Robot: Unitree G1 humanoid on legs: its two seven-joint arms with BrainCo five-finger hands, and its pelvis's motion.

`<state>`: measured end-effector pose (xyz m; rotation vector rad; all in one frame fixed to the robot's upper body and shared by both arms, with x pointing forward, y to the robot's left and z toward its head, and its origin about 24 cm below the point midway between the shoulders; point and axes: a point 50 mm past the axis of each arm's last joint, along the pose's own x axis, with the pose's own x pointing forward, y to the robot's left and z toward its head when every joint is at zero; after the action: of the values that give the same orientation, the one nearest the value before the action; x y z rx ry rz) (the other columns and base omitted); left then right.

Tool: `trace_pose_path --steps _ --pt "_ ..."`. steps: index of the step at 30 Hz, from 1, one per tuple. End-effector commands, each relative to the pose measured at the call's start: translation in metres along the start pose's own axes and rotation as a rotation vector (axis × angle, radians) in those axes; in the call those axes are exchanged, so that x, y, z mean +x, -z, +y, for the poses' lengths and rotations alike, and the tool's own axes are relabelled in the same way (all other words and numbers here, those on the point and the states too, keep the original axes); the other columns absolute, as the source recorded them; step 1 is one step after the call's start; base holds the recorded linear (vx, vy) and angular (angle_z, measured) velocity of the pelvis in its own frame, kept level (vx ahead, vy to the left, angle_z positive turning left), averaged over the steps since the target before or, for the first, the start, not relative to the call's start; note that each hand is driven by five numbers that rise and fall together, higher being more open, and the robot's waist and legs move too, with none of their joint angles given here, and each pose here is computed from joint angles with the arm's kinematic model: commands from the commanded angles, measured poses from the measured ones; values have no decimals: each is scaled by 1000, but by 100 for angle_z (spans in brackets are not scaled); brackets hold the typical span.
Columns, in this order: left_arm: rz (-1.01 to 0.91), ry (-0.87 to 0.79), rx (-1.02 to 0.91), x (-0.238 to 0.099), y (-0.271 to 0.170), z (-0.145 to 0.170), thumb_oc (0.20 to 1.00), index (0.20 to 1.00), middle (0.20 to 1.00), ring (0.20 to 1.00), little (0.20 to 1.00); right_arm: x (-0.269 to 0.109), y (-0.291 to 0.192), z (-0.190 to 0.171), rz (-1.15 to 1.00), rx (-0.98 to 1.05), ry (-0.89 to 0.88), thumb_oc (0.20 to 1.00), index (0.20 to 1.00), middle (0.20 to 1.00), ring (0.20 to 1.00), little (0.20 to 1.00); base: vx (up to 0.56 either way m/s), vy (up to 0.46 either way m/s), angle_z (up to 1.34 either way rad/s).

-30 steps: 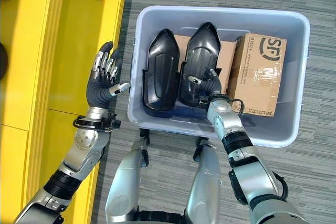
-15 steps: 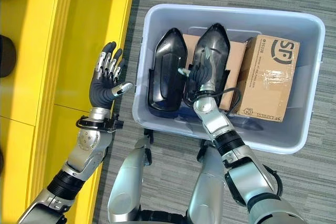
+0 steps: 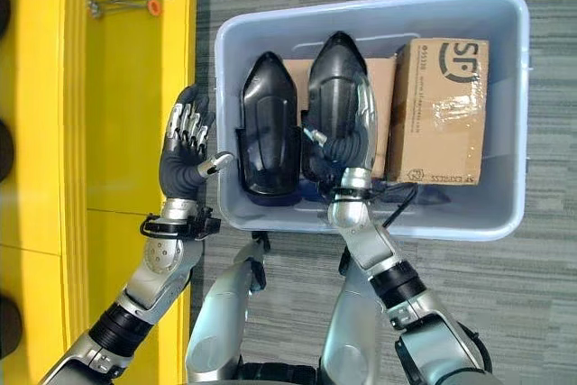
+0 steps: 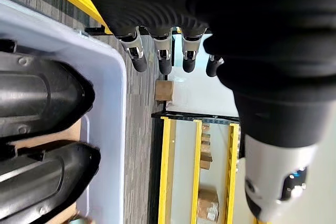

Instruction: Move parts from the plastic box to the shelf.

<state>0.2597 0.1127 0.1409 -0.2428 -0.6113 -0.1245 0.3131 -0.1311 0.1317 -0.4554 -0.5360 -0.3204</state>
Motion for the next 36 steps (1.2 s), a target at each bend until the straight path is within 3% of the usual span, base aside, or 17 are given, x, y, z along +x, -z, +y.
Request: trace_pose_path --steps 1,11,16,36 --pt "-157 33 -42 -5 -21 -13 1000 1000 1000 1000 1000 6 -11 -1 -40 59 62 1000 1000 1000 1000 1000 0 0 0" --pt "-129 65 -32 -6 -13 -15 1000 1000 1000 1000 1000 7 0 -7 -105 -66 121 1000 1000 1000 1000 1000 0 0 0" --pt "-132 183 -16 -7 -13 -23 1000 1000 1000 1000 1000 16 13 -8 -10 -102 156 1000 1000 1000 1000 1000 0 0 0" --pt "-124 193 -22 -6 -9 -30 1000 1000 1000 1000 1000 18 30 -1 164 -73 209 1000 1000 1000 1000 1000 6 -6 -1"
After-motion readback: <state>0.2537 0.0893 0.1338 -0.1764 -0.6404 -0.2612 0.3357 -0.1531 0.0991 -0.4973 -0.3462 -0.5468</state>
